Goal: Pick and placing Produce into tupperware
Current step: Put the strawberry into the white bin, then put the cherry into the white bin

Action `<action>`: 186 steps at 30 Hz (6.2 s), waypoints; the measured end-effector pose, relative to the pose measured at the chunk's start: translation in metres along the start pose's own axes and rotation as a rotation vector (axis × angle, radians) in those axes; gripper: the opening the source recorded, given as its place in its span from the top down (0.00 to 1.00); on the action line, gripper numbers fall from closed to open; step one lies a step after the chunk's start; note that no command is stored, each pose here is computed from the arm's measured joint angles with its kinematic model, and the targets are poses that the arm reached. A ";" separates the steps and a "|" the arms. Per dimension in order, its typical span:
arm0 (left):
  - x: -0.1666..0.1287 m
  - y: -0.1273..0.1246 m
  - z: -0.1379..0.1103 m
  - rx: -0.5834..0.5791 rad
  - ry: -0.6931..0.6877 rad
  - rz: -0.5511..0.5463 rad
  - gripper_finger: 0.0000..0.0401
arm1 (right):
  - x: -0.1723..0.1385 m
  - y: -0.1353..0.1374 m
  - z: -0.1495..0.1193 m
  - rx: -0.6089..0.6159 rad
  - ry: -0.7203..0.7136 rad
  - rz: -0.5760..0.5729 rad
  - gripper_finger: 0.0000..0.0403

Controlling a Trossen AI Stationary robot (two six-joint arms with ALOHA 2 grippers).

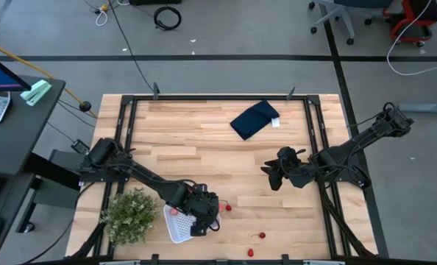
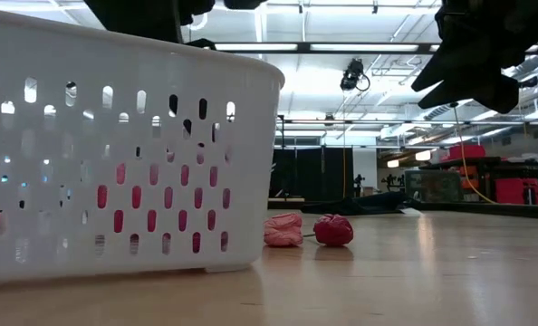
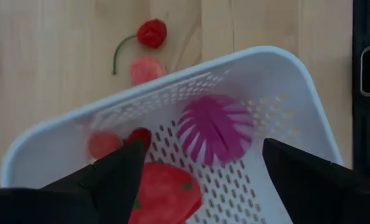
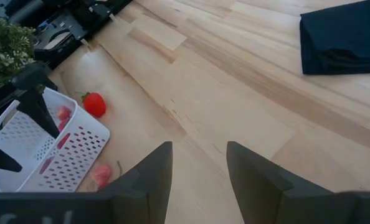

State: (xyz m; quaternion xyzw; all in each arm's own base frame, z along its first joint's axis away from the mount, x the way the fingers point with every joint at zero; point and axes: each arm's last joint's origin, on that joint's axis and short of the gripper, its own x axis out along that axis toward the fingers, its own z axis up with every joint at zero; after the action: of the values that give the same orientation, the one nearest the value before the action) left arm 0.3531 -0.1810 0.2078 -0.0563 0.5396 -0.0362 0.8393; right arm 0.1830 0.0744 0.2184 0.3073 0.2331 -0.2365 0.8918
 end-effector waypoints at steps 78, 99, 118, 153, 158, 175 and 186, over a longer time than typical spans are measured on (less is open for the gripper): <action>0.007 0.089 -0.053 0.022 0.404 0.096 0.56 | 0.000 0.000 -0.001 -0.167 0.026 0.013 0.60; -0.004 0.085 -0.046 -0.066 0.405 0.182 0.98 | 0.000 0.000 -0.001 -0.164 0.026 0.013 0.60; -0.081 0.033 0.015 -0.066 0.125 0.199 0.99 | 0.000 0.000 -0.001 -0.165 0.026 0.013 0.60; -0.015 -0.055 -0.026 0.030 0.229 0.126 0.83 | 0.000 0.001 -0.001 -0.091 0.023 0.018 0.60; -0.014 -0.054 -0.024 0.029 0.221 0.121 0.73 | 0.000 0.001 -0.001 -0.091 0.023 0.018 0.60; -0.108 -0.007 0.036 0.187 0.198 0.381 0.78 | -0.005 0.035 -0.013 -0.291 0.012 0.310 0.60; -0.216 0.051 0.059 0.111 -0.148 0.601 0.82 | 0.014 0.078 -0.074 -0.358 -0.129 0.455 0.60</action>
State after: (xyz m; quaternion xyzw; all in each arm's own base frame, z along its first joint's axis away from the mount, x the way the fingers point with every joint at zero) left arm 0.3166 -0.1014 0.4204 0.1492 0.4666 0.1883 0.8512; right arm 0.2178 0.1737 0.1932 0.1738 0.1387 -0.0046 0.9749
